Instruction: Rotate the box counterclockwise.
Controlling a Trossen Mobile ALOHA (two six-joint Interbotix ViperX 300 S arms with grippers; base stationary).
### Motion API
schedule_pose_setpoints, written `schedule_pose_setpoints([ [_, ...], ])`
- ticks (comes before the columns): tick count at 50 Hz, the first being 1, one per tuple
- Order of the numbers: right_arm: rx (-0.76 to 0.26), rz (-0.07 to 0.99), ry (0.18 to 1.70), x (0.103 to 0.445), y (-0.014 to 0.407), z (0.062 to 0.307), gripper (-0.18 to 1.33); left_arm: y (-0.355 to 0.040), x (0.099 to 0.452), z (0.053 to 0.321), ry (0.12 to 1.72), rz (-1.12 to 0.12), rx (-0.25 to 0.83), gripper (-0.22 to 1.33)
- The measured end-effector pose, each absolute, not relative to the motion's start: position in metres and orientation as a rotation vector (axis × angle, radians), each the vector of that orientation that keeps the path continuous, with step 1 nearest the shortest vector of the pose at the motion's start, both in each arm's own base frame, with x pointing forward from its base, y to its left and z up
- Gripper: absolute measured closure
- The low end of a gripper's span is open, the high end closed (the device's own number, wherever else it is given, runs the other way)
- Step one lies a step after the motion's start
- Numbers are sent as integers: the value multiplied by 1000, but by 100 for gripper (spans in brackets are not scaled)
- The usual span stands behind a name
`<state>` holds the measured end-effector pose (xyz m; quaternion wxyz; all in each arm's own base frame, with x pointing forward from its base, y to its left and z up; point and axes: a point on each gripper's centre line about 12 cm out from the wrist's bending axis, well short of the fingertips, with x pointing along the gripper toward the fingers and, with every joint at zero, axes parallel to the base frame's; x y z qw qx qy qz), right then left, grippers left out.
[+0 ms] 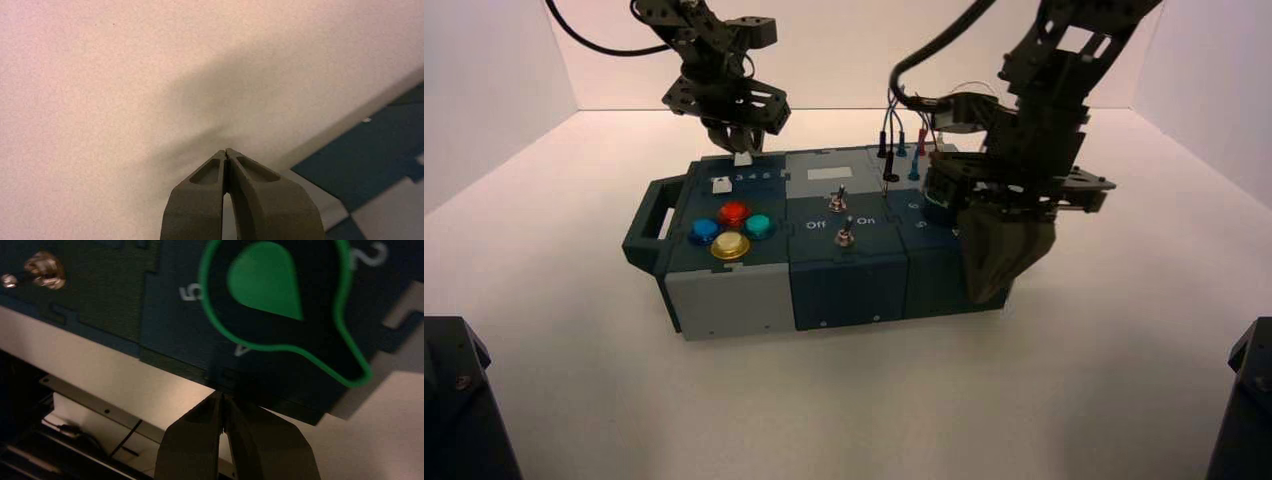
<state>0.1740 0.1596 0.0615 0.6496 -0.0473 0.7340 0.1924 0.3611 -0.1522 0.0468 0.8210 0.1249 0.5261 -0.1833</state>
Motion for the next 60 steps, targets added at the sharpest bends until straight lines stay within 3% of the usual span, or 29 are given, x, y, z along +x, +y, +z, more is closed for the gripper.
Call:
schedule_pose_setpoints([
  [19,-126,406,1661,193,149,63,129,-168,345,60,1106,-438,291,127],
  [60,-143,376,1641,219,142,61,129,-161,331,57,1170,-463,355,127],
])
